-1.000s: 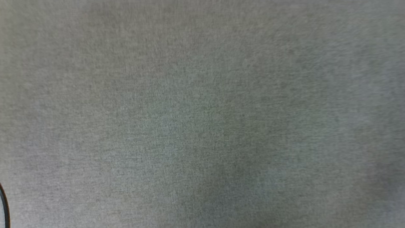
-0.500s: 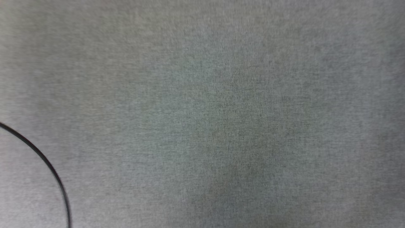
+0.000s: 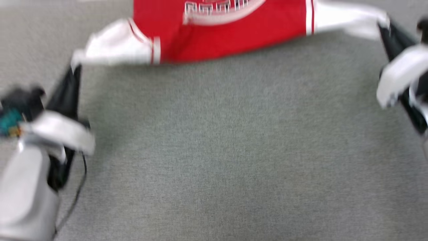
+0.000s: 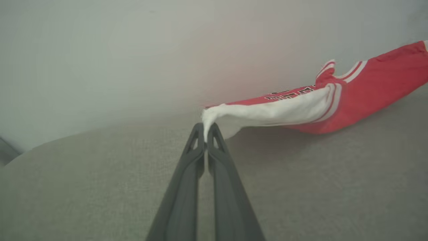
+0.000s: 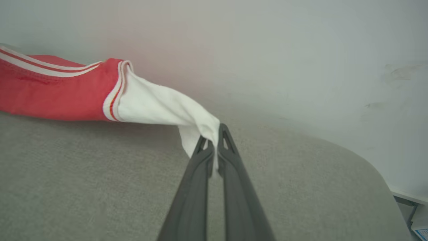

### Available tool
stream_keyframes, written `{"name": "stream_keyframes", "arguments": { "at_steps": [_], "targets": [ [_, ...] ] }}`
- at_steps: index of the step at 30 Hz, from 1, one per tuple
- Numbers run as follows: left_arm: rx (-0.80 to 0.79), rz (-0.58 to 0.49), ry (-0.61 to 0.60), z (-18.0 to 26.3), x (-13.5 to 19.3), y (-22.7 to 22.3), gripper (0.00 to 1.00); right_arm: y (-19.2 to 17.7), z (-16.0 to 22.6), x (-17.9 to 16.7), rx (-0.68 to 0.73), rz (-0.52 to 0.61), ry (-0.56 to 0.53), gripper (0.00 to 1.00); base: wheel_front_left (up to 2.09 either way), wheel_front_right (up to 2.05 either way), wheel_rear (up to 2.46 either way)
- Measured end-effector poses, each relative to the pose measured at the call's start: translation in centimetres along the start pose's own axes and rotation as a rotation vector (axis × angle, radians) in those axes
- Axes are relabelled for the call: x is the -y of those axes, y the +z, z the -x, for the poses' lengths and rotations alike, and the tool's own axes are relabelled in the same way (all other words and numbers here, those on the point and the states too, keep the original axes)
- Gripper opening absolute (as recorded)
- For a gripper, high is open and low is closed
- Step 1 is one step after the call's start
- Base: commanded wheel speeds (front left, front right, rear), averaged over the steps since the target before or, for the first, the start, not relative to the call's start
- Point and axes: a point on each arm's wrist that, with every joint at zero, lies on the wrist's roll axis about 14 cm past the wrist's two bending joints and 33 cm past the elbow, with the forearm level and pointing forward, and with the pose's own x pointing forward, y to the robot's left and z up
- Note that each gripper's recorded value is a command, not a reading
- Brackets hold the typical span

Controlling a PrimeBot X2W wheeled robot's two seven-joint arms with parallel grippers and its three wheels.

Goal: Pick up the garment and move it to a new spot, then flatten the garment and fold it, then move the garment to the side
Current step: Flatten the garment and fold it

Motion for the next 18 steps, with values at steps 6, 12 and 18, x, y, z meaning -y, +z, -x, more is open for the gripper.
{"name": "stream_keyframes", "arguments": {
  "at_steps": [6, 12, 18],
  "targets": [
    [-0.098, 0.03, -0.004, 6.2, 1.0, -2.4, 0.0, -3.0, 6.2, 0.7, -0.083, -0.03, -0.007, 0.0, 0.0, 0.0, 0.0],
    [-0.167, 0.056, 0.007, 11.1, 1.6, -3.5, 0.0, -5.3, 11.7, 0.1, -0.138, -0.08, 0.014, 0.0, 0.0, 0.0, 0.0],
    [-0.227, 0.085, 0.025, 15.0, 2.0, -4.2, 0.0, -7.2, 16.2, 0.0, -0.192, -0.106, 0.014, 0.0, 0.0, 0.0, 0.0]
  ]
}}
